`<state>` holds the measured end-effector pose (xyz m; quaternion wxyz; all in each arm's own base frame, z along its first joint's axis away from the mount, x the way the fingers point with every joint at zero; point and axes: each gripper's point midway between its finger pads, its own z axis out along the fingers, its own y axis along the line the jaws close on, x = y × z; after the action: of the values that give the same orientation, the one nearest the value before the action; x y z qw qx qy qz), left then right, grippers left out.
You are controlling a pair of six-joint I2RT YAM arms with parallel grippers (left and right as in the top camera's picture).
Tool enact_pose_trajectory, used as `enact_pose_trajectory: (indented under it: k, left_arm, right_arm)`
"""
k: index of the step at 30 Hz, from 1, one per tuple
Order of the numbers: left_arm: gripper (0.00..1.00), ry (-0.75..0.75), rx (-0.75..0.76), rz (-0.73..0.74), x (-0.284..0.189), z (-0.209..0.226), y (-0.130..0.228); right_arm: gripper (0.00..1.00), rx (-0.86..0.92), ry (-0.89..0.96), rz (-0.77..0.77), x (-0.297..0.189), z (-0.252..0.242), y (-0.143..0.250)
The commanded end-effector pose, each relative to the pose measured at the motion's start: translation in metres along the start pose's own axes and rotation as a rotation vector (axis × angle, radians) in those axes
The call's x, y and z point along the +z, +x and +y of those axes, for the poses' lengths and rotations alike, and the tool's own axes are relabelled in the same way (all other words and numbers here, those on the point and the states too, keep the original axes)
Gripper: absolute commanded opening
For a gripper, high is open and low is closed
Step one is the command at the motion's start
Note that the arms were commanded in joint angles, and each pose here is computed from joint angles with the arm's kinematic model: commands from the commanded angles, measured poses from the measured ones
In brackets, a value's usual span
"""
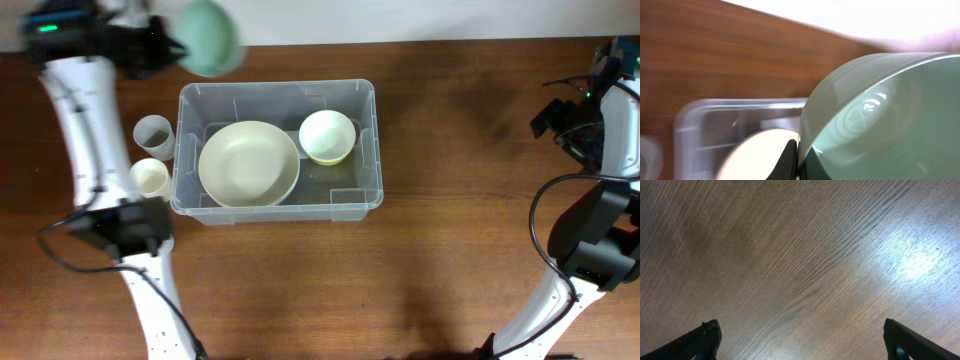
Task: Pack container
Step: 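Carry the green bowl with the left gripper over the white bowl, then lower the green bowl onto the white bowl, release, withdraw left gripper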
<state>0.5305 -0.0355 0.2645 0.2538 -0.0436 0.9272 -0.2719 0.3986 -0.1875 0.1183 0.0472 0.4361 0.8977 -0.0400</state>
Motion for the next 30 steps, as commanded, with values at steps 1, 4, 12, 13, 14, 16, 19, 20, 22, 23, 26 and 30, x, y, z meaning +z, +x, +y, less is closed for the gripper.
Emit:
enact_pose_trajectory:
  k: [1, 4, 12, 13, 14, 16, 19, 20, 22, 23, 26, 30]
  left_arm:
    - [0.01, -0.075, 0.193, 0.036, 0.018, -0.037, 0.017]
    - [0.01, -0.096, 0.273, 0.082, 0.038, -0.073, 0.038]
    - [0.01, -0.291, 0.425, 0.152, 0.082, -0.104, 0.077]
    - [0.01, -0.298, 0.430, 0.168, 0.089, -0.104, 0.082]
    - [0.01, -0.298, 0.434, 0.191, 0.098, -0.105, 0.088]
    - [0.01, -0.304, 0.425, 0.229, 0.110, -0.103, 0.099]
    - [0.01, -0.311, 0.414, 0.280, 0.126, -0.096, 0.110]
    - [0.01, -0.309, 0.411, 0.293, 0.131, -0.094, 0.113]
    - [0.01, -0.309, 0.405, 0.319, 0.141, -0.089, 0.119]
    - [0.01, -0.313, 0.403, 0.330, 0.145, -0.086, 0.121]
    - [0.01, -0.320, 0.398, 0.351, 0.155, -0.080, 0.126]
    - [0.01, -0.330, 0.390, 0.386, 0.170, -0.070, 0.134]
  right_arm:
    - [0.99, 0.001, -0.004, -0.012, -0.006, 0.000, 0.000]
    - [0.99, 0.001, -0.004, -0.012, -0.006, 0.000, 0.000]
    - [0.99, 0.001, -0.004, -0.012, -0.006, 0.000, 0.000]
    - [0.99, 0.001, -0.005, -0.012, -0.006, 0.000, 0.000]
    - [0.99, 0.001, -0.005, -0.012, -0.006, 0.000, 0.000]
    - [0.99, 0.001, -0.005, -0.012, -0.006, 0.000, 0.000]
    - [0.99, 0.001, -0.004, -0.012, -0.006, 0.000, 0.000]
    - [0.99, 0.001, -0.004, -0.012, -0.006, 0.000, 0.000]
    - [0.99, 0.001, -0.005, -0.012, -0.006, 0.000, 0.000]
    - [0.99, 0.001, -0.005, -0.012, -0.006, 0.000, 0.000]
    - [0.99, 0.001, -0.005, -0.012, -0.006, 0.000, 0.000]
    - [0.99, 0.001, -0.005, -0.012, -0.006, 0.000, 0.000]
